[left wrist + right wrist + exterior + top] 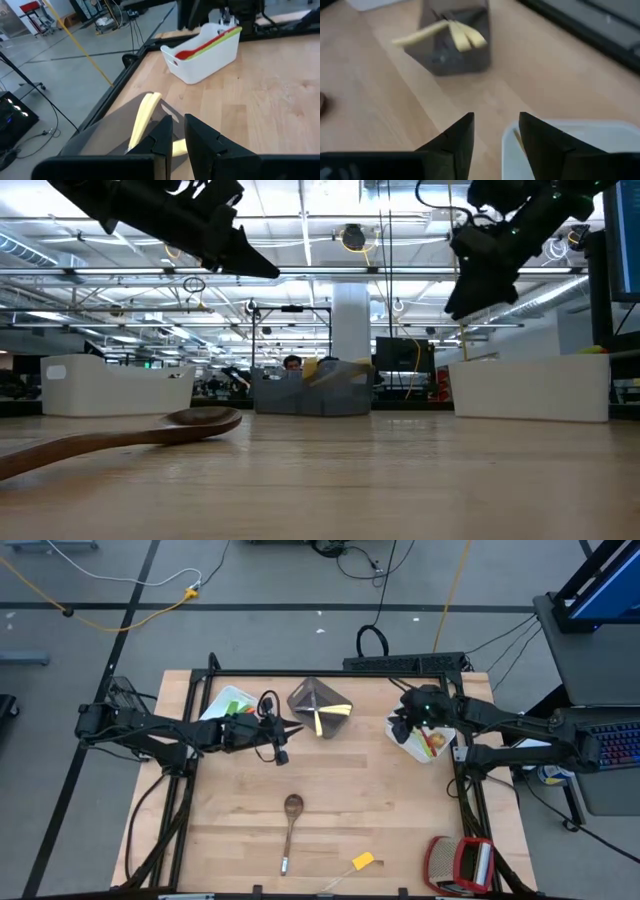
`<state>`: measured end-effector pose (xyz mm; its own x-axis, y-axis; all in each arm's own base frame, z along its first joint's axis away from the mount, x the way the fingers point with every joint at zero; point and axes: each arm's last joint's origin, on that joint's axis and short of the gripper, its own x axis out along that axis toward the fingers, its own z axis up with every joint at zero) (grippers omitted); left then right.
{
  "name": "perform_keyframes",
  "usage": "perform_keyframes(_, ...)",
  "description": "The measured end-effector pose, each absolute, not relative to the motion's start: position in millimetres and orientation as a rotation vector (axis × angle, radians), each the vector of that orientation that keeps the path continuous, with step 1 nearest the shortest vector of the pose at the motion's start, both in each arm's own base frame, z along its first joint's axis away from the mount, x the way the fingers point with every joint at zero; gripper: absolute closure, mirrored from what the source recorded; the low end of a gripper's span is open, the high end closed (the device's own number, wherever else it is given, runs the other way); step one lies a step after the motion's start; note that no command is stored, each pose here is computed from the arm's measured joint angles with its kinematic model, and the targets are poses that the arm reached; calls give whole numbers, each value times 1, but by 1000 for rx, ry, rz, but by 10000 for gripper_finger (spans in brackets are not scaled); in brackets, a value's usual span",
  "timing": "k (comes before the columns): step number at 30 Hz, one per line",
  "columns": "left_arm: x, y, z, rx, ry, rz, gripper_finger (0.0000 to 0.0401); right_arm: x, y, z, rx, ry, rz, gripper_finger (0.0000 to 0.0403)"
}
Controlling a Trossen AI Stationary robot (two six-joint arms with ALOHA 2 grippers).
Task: Pick & Place Kitchen Items
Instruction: Put the brown serving spoon into the right white bin
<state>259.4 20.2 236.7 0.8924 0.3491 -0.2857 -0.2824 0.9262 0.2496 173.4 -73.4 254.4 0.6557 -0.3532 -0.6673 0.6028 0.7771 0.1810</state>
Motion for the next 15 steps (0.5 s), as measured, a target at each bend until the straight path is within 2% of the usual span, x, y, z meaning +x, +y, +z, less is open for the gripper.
perform_keyframes(7, 257, 20, 231, 165, 387, 332, 348, 179, -69, 259, 313, 622, -495, 231)
perform_keyframes(15, 255, 20, 226, 76, 430, 347, 348, 180, -68, 259, 267, 634, -476, 240)
